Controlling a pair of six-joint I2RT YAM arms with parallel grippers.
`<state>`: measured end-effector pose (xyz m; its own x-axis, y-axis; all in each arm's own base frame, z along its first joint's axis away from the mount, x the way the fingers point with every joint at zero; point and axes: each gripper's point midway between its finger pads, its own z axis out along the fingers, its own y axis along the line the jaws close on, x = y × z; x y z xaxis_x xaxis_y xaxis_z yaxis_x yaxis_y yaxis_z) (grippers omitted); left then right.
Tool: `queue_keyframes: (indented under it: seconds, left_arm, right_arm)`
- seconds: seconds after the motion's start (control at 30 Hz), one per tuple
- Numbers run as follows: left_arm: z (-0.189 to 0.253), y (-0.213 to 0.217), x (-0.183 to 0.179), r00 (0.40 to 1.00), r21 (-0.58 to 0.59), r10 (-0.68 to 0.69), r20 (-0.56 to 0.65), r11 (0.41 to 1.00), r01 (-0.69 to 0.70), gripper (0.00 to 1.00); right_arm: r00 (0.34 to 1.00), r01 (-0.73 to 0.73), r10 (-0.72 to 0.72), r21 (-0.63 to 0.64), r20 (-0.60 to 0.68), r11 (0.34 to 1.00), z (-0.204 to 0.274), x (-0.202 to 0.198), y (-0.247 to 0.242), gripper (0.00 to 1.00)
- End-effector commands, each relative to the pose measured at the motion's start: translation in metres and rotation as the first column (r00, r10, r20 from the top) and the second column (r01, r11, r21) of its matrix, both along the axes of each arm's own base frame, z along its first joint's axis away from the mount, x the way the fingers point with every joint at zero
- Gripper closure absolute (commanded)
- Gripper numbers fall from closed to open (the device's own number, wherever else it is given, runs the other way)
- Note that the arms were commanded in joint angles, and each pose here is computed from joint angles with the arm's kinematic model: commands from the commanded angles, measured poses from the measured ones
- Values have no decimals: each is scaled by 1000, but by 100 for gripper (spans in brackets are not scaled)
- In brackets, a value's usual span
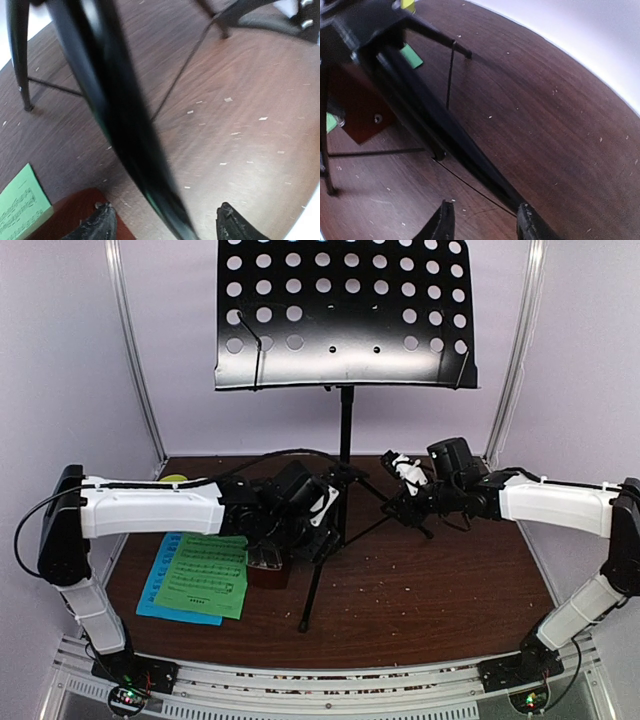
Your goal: Set up the instrument practice props
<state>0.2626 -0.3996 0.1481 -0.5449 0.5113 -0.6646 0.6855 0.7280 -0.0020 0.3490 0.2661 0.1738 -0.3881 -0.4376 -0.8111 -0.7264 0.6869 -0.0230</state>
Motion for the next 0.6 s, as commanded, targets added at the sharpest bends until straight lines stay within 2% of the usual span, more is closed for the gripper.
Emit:
queue_keyframes:
  seconds: [0.0, 0.13, 0.23, 0.3, 0.4, 0.5, 0.57]
  left_arm:
    - [87, -19, -15, 987, -210, -141, 80, 965, 155, 28]
    - [123, -2, -25, 976, -286, -181, 120, 935, 208, 22]
    - [143, 30, -19, 984, -385, -154, 92, 906, 178, 22]
    - [147, 59, -9, 992, -441, -107, 68, 889, 126, 21]
    - [143, 113, 14, 998, -459, 26, 49, 888, 0, 17]
    - [134, 162, 30, 991, -480, 133, 13, 870, -110, 9]
    - [119, 192, 41, 980, -496, 194, -39, 848, -187, 7]
  right_arm:
    - [998, 48, -50, 52, 45, 997, 31, 0, -5, 45]
    - [995, 70, -75, 77, 71, 995, 51, -1, -10, 32]
    - [991, 86, -96, 93, 98, 992, 65, -3, -15, 21]
    - [987, 97, -109, 100, 117, 990, 73, -4, -19, 18]
    - [981, 119, -133, 104, 139, 987, 82, -6, -26, 14]
    - [978, 140, -154, 105, 138, 985, 84, -8, -31, 2]
    - [978, 149, -164, 120, 132, 982, 86, -9, -34, 0]
